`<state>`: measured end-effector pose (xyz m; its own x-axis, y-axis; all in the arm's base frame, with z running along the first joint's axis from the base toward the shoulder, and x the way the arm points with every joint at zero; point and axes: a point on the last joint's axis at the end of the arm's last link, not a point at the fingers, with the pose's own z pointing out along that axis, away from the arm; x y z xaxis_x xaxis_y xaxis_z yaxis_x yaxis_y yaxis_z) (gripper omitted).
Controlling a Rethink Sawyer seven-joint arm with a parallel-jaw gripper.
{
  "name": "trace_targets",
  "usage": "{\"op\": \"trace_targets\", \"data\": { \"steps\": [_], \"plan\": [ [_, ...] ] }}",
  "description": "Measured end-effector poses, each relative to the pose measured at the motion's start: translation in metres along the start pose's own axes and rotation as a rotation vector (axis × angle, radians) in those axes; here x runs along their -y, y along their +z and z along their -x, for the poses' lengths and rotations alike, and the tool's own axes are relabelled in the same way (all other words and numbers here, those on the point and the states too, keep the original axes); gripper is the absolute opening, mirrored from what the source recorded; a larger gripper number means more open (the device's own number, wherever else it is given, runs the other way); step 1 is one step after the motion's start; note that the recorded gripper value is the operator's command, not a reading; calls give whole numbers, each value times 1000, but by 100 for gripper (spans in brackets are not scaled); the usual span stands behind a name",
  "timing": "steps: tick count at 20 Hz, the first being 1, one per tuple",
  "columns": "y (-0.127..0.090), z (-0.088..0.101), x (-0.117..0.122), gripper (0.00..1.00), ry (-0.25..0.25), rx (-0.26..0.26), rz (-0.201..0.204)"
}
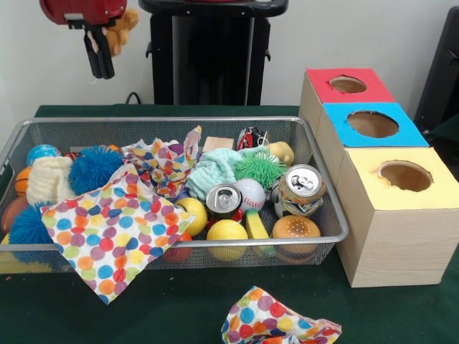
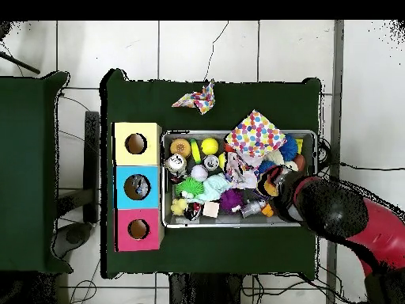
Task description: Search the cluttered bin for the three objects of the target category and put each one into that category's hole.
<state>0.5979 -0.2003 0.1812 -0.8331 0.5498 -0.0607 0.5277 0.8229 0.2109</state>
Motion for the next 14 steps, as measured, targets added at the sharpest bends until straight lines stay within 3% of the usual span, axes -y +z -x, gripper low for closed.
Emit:
{"op": "trace_targets", "data": {
  "steps": [14],
  "plan": [
    [-2,21,3,0,-23,6,16]
  ]
}}
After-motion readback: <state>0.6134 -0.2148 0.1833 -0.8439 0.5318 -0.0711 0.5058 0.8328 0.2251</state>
